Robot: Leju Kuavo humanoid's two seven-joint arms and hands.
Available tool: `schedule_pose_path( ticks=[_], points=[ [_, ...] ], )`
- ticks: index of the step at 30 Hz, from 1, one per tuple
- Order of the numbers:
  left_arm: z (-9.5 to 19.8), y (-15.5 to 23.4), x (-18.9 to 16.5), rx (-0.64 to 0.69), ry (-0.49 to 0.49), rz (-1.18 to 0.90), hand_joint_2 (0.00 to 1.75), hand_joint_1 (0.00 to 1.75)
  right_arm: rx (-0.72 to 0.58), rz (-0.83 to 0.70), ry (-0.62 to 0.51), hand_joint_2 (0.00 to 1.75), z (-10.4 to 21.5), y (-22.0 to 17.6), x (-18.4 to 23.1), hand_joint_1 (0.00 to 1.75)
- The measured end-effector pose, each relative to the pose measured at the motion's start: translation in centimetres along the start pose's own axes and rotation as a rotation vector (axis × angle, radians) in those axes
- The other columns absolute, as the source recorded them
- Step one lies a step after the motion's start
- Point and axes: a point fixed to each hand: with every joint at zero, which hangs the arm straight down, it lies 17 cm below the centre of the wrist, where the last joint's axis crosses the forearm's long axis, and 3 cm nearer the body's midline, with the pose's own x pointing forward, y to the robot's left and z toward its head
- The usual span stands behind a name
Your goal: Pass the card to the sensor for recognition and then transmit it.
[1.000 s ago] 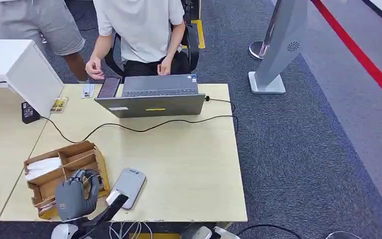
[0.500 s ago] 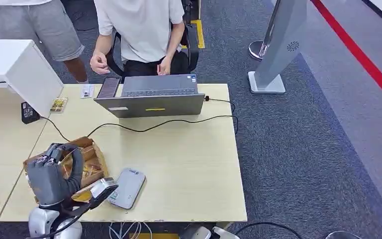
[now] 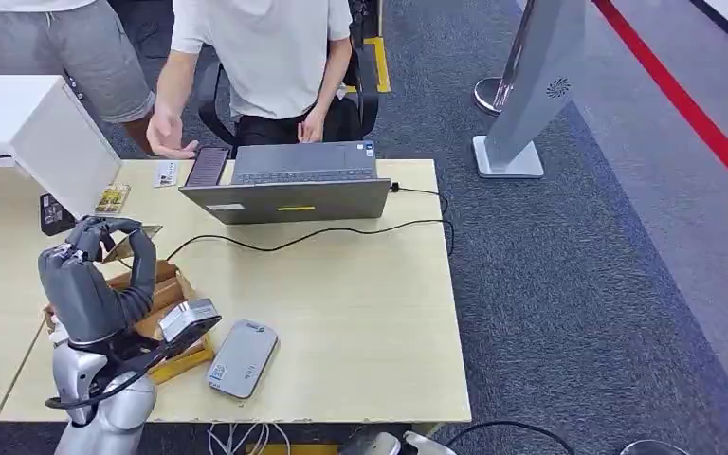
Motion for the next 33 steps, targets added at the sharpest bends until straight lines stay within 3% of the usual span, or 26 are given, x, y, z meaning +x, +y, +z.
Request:
schedule_pose_path(
  ticks=[3, 8, 12, 14, 15, 16, 24, 33],
  points=[
    [-1.7, 0.0, 0.8, 0.013, -0.057, -0.051, 1.75, 1.75, 0.003, 0.031, -0.015, 1.75, 0.0, 0.1, 0.2, 0.00],
    [-8.4, -2.8, 1.5, -0.004, -0.141, -0.200, 1.75, 1.75, 0.009, 0.096, -0.064, 1.75, 0.1, 0.0, 1.3, 0.00],
    [-8.4, -3.0, 1.5, -0.008, -0.139, -0.199, 1.75, 1.75, 0.009, 0.096, -0.064, 1.75, 0.1, 0.0, 1.3, 0.00],
    [-10.9, -4.5, 1.6, -0.028, -0.147, -0.249, 1.75, 1.75, 0.011, 0.117, -0.083, 1.75, 0.1, -0.1, 1.8, 0.00],
    [-14.7, -8.1, 0.7, -0.112, -0.144, -0.351, 1.75, 1.75, 0.005, 0.150, -0.118, 1.75, 0.1, -0.3, 2.7, 0.00],
    [-15.3, -9.3, 0.0, -0.149, -0.129, -0.375, 1.75, 1.75, 0.004, 0.160, -0.127, 1.75, 0.1, -0.4, 2.9, 0.00],
    [-15.4, -12.3, -2.6, -0.264, -0.088, -0.441, 1.75, 1.75, 0.001, 0.216, -0.134, 1.75, 0.1, -0.4, 2.9, 0.00],
    [-15.1, -12.9, -3.7, -0.299, -0.066, -0.452, 1.75, 1.75, 0.001, 0.250, -0.134, 1.75, 0.1, -0.4, 2.8, 0.00]
  ],
)
